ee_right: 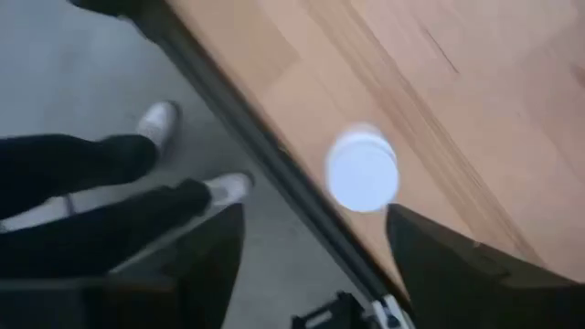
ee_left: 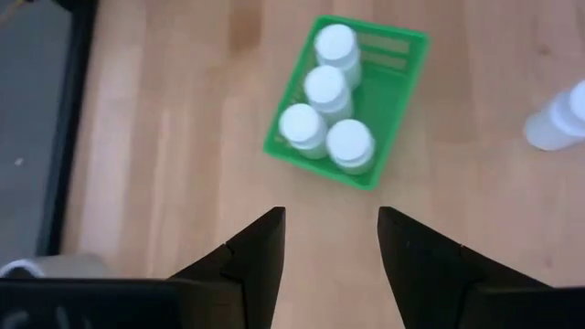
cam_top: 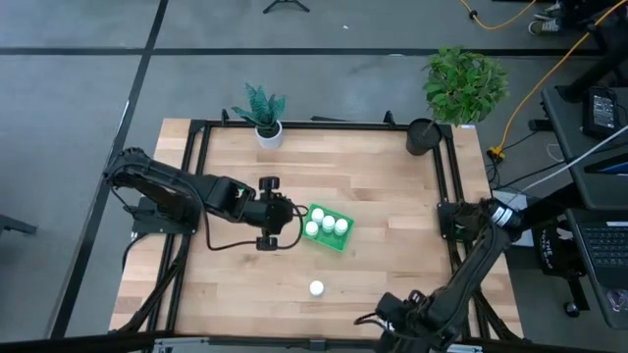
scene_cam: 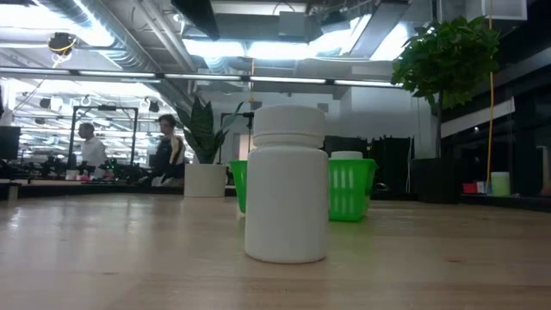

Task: Pick and place pill bottles into a basket
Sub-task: Put the white pill bottle into the green bin

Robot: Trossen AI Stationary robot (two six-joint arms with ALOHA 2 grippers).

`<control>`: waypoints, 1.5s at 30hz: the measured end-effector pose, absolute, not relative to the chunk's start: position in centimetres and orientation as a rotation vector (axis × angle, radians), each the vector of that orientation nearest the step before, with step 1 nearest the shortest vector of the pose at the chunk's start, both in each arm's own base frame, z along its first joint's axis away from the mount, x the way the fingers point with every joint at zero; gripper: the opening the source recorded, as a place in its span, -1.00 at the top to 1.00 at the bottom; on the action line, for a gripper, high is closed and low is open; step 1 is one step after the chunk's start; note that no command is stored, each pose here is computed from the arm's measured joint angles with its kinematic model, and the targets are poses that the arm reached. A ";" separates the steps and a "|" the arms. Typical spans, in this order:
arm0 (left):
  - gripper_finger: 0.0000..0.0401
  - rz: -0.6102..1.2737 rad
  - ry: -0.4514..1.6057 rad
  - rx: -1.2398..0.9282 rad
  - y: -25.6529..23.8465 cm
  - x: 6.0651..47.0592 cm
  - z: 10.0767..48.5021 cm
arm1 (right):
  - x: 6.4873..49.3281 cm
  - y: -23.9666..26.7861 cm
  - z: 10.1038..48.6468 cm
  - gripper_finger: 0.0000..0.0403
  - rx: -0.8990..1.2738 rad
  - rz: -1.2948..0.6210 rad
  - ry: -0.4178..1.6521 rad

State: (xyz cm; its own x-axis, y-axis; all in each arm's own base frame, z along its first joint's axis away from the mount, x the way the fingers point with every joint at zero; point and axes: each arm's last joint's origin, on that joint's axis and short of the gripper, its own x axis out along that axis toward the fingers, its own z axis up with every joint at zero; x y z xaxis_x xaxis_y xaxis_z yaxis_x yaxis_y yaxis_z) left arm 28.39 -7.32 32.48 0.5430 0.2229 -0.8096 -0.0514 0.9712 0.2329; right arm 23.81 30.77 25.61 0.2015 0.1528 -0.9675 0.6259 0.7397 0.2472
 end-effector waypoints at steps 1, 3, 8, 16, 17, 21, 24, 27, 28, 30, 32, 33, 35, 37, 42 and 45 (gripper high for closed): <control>0.16 0.156 0.984 0.182 -7.5 28.4 32.2 | 23.8 30.8 25.3 -0.39 0.704 -0.387 1.370; 0.16 0.154 0.976 0.161 -7.8 28.5 31.8 | 23.8 30.9 24.9 -0.55 0.705 -0.404 1.375; 0.16 0.140 0.999 0.124 -8.4 28.2 30.9 | 23.6 30.5 23.9 -0.79 0.697 -0.466 1.386; 0.16 0.127 0.998 0.113 -9.1 28.0 30.8 | 23.5 30.2 21.6 -0.81 0.725 -0.496 1.410; 0.16 0.130 0.998 0.109 -9.1 28.0 30.8 | 23.5 30.2 21.5 -0.81 0.729 -0.491 1.408; 0.16 0.139 0.994 0.097 -9.1 28.0 30.8 | 23.4 30.1 20.7 -0.81 0.728 -0.494 1.414; 0.16 0.142 0.994 0.094 -9.1 28.0 30.8 | 23.4 30.0 20.1 -0.81 0.729 -0.493 1.415; 0.16 0.142 0.994 0.094 -9.1 28.0 30.8 | 23.3 29.9 19.2 -0.81 0.733 -0.489 1.414; 0.16 0.142 0.994 0.093 -9.1 28.0 30.8 | 23.3 29.9 18.9 -0.81 0.738 -0.483 1.412; 0.16 0.142 0.994 0.093 -9.1 28.0 30.8 | 23.3 29.9 18.3 -0.81 0.756 -0.463 1.404; 0.16 0.142 0.994 0.093 -9.1 28.0 30.8 | 23.3 29.8 17.8 -0.81 0.763 -0.458 1.404; 0.16 0.142 0.994 0.093 -9.1 28.0 30.8 | 23.3 29.7 17.6 -0.80 0.768 -0.456 1.413; 0.16 0.141 0.994 0.093 -9.1 28.0 30.8 | 23.4 29.6 17.3 -0.74 0.779 -0.453 1.439; 0.16 0.142 0.994 0.093 -9.1 28.0 30.8 | 23.5 29.5 17.2 -0.63 0.783 -0.453 1.454; 0.16 0.141 0.994 0.093 -9.1 28.0 30.8 | 24.0 29.2 17.4 -0.19 0.774 -0.423 1.459; 0.16 0.138 0.994 0.099 -9.1 28.0 30.8 | 24.5 29.1 17.5 0.11 0.785 -0.398 1.450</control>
State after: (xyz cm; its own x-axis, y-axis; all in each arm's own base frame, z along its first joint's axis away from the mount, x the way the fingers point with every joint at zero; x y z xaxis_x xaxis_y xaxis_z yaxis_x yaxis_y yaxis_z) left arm 27.99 -9.07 30.80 0.5374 0.1607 -0.8278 -0.0708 0.9868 0.1456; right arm 24.52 29.08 17.52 0.1160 0.2120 -0.9704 0.6782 0.6969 0.2333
